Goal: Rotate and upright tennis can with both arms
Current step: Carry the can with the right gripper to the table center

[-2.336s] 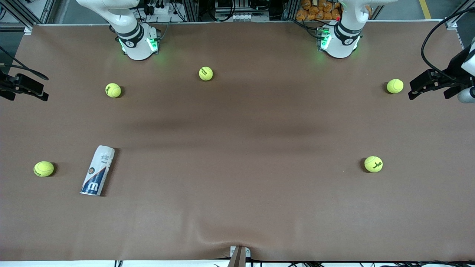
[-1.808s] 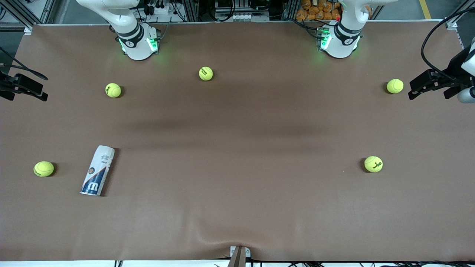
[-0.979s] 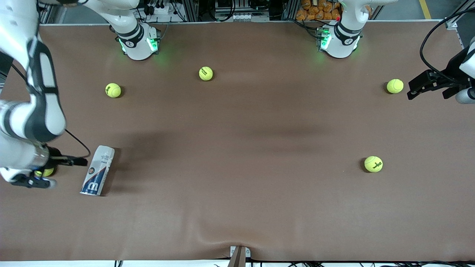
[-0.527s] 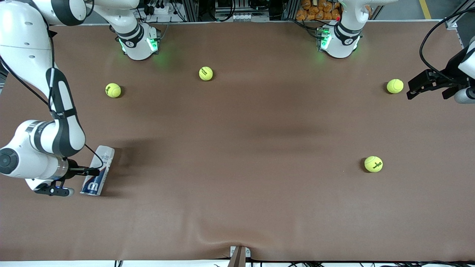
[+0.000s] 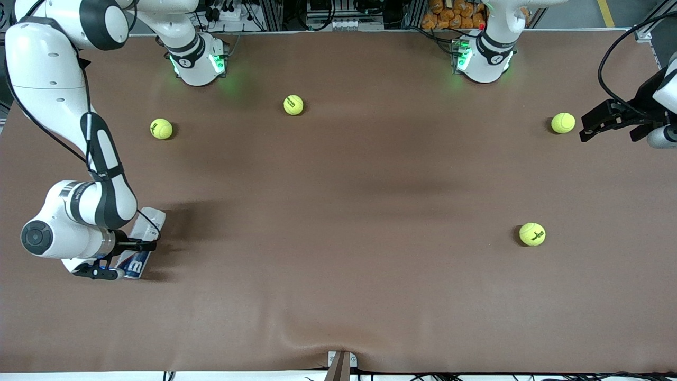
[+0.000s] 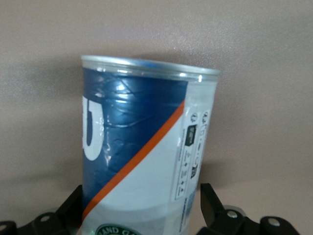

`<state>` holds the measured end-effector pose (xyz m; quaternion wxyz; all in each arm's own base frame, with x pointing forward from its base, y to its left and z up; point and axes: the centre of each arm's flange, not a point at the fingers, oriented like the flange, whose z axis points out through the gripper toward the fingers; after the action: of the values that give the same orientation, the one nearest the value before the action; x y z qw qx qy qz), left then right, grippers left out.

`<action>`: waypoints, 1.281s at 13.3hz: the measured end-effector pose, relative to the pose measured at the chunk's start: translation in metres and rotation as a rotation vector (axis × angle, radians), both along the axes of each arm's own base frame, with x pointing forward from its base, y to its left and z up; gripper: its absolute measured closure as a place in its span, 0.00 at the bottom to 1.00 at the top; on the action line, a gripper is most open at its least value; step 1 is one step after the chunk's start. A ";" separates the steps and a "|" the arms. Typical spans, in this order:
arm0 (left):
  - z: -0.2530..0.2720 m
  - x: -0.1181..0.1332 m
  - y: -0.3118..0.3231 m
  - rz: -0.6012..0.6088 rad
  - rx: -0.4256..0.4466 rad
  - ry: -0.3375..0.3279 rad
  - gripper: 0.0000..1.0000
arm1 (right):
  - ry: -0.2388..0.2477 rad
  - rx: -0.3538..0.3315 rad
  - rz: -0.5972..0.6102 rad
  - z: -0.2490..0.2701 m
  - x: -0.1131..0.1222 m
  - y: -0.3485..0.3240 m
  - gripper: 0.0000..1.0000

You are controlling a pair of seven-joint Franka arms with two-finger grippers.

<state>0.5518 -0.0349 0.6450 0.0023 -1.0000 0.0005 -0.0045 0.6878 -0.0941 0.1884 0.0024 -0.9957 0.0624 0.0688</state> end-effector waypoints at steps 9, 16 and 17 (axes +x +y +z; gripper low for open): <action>-0.002 0.000 0.001 0.002 0.000 0.005 0.00 | -0.043 0.016 0.124 0.022 0.016 0.029 0.26; -0.004 -0.001 0.001 0.002 0.001 0.013 0.00 | -0.135 0.066 0.914 0.106 0.020 0.212 0.22; -0.004 -0.001 0.001 0.001 0.001 0.014 0.00 | -0.139 0.075 1.058 0.113 0.014 0.243 0.22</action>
<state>0.5511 -0.0341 0.6410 0.0028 -1.0000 -0.0002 0.0023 0.7016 0.1492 0.3013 0.0073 -0.8926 -0.4508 -0.0034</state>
